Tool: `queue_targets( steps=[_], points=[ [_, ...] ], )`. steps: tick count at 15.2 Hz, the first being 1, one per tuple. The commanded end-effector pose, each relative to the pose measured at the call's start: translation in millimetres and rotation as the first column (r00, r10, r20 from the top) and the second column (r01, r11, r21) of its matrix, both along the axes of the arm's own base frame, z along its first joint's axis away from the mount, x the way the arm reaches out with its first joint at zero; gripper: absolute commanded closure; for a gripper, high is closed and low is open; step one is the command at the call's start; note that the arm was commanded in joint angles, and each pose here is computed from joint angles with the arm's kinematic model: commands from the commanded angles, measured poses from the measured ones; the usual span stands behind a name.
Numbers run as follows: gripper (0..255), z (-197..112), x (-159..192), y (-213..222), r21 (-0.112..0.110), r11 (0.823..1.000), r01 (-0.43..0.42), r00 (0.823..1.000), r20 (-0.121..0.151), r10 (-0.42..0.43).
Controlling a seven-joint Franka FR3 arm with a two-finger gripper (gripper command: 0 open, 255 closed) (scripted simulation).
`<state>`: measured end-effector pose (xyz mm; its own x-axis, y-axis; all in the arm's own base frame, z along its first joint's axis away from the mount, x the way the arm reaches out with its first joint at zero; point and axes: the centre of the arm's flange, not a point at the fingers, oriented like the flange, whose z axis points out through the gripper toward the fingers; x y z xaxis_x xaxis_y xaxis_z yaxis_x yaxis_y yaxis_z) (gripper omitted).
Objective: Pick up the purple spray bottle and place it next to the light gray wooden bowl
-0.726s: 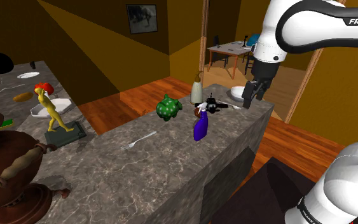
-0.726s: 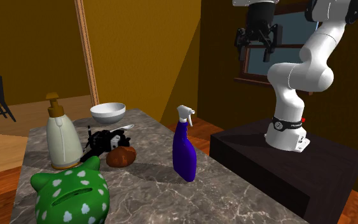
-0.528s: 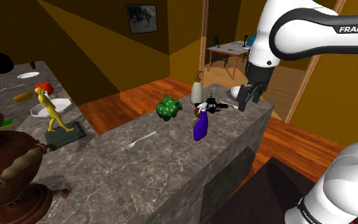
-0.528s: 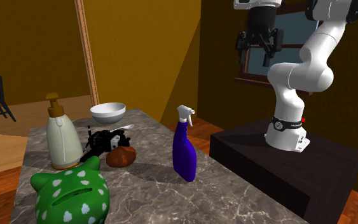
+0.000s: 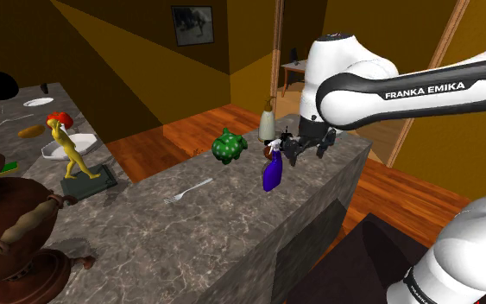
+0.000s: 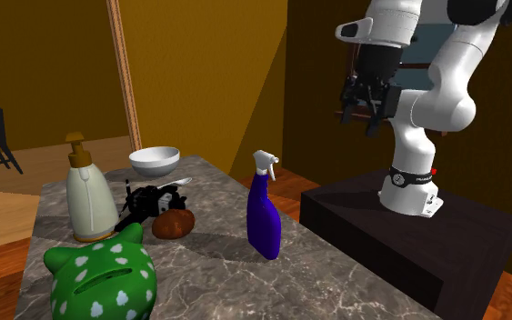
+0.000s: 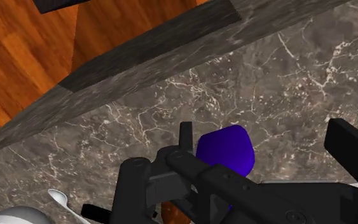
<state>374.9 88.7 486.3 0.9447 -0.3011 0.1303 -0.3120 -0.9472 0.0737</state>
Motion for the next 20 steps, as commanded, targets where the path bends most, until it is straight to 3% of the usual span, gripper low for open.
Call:
queue_targets(
  steps=[1, 4, 8, 12, 17, 20],
  points=[
    [0, -16.6, 18.4, 11.2, -0.015, 0.996, 0.089, 0.996, 0.02, -0.089],
    [0, -43.7, 46.5, 25.4, -0.039, 0.976, 0.213, 0.976, 0.048, -0.211],
    [0, -79.3, 87.3, 37.5, -0.065, 0.926, 0.372, 0.926, 0.09, -0.366],
    [0, -113.8, 130.5, 41.3, -0.084, 0.849, 0.522, 0.85, 0.134, -0.509],
    [0, -152.4, 182.4, 34.9, -0.096, 0.728, 0.679, 0.73, 0.19, -0.656],
    [0, -167.2, 183.5, 29.4, -0.096, 0.728, 0.679, 0.73, 0.19, -0.656]
  ],
)
